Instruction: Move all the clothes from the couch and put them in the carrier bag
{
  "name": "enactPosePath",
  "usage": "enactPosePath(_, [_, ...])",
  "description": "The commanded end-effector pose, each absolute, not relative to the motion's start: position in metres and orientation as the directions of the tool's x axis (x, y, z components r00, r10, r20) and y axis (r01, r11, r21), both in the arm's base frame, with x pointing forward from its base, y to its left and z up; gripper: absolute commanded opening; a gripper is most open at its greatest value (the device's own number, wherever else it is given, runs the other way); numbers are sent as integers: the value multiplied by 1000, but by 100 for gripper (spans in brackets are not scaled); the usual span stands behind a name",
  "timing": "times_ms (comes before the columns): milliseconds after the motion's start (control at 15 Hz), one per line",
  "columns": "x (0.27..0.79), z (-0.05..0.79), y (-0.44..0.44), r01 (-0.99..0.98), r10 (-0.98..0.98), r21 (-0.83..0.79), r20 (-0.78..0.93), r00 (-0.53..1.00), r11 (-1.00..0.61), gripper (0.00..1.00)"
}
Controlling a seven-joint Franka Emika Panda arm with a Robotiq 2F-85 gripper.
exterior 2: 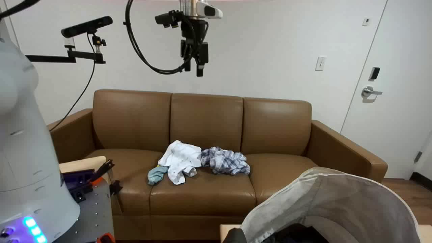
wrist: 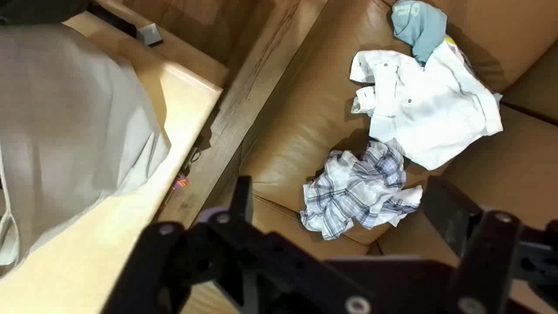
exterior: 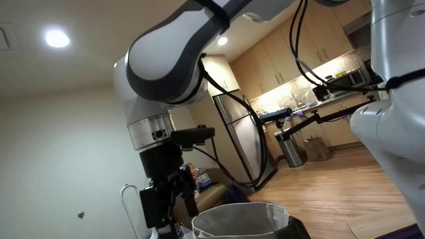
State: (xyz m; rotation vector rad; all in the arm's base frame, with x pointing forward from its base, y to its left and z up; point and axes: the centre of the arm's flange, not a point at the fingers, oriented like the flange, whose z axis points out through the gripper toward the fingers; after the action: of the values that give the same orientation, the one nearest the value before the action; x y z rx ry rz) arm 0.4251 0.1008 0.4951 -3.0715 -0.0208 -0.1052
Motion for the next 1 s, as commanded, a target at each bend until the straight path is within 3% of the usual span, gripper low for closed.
enactPosePath(0, [425, 495, 101, 16, 11, -68, 69, 998, -998, 100])
enactPosePath(400, [506, 438, 114, 196, 198, -93, -22, 980, -976, 100])
enactPosePath(867, [618, 365, 178, 508, 509, -140, 27, 860, -850, 100])
enactPosePath(933, [600, 327, 191, 543, 548, -167, 18, 836, -823, 100])
